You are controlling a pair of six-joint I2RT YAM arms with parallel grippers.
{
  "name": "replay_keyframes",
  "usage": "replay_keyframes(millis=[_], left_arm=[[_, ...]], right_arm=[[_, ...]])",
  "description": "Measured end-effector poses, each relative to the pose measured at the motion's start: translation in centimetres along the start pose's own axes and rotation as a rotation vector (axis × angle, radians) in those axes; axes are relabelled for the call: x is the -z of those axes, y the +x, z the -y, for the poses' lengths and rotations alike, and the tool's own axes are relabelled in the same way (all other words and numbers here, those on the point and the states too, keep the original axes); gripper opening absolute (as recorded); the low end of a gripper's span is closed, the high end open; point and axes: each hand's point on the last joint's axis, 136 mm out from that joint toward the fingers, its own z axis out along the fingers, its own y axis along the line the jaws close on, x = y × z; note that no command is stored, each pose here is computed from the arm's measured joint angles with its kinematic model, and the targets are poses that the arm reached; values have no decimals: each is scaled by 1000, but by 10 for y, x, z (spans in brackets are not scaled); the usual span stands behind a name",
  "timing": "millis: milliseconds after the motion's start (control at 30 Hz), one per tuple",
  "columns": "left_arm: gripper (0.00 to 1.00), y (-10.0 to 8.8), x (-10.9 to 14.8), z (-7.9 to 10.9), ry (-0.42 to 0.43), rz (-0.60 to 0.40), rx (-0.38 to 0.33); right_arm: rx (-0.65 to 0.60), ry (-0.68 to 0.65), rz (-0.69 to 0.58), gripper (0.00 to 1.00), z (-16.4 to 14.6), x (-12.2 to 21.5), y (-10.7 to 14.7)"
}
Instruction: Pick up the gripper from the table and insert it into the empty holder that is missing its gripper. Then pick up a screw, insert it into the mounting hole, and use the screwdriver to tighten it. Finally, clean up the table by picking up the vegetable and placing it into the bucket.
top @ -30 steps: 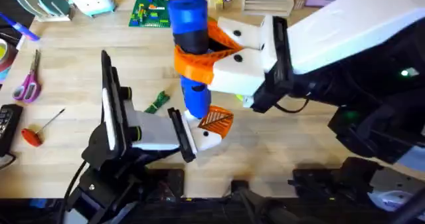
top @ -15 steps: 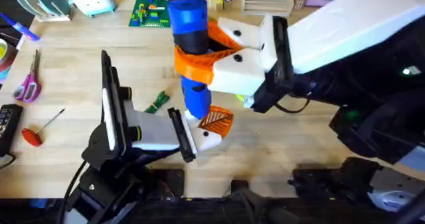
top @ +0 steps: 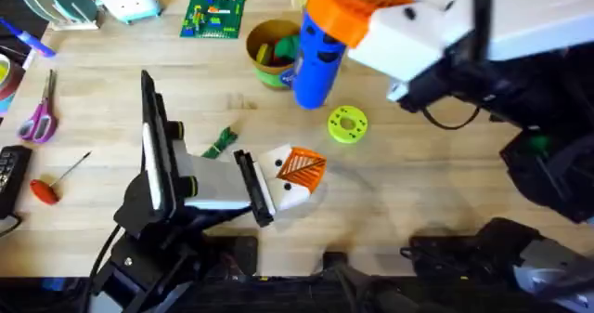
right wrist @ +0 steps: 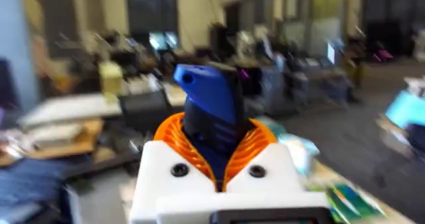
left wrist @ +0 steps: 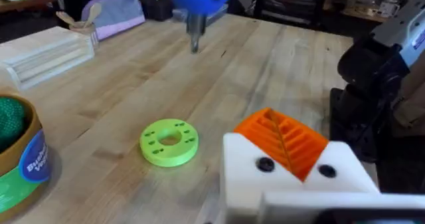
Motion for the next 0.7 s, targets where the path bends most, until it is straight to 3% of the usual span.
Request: replay_keyframes(millis=[233, 433, 567, 700], left_arm=[[5, 0, 0, 0, 0, 0, 0], [5, 0, 0, 0, 0, 0, 0], [5, 0, 0, 0, 0, 0, 0], [5, 0, 0, 0, 0, 0, 0]], right_arm=[[132, 283, -490, 24, 100, 51, 98], [452, 480, -789, 24, 193, 102, 117], [637, 494, -999, 24, 231, 127, 146], [725, 392, -1257, 24, 248, 155, 210]])
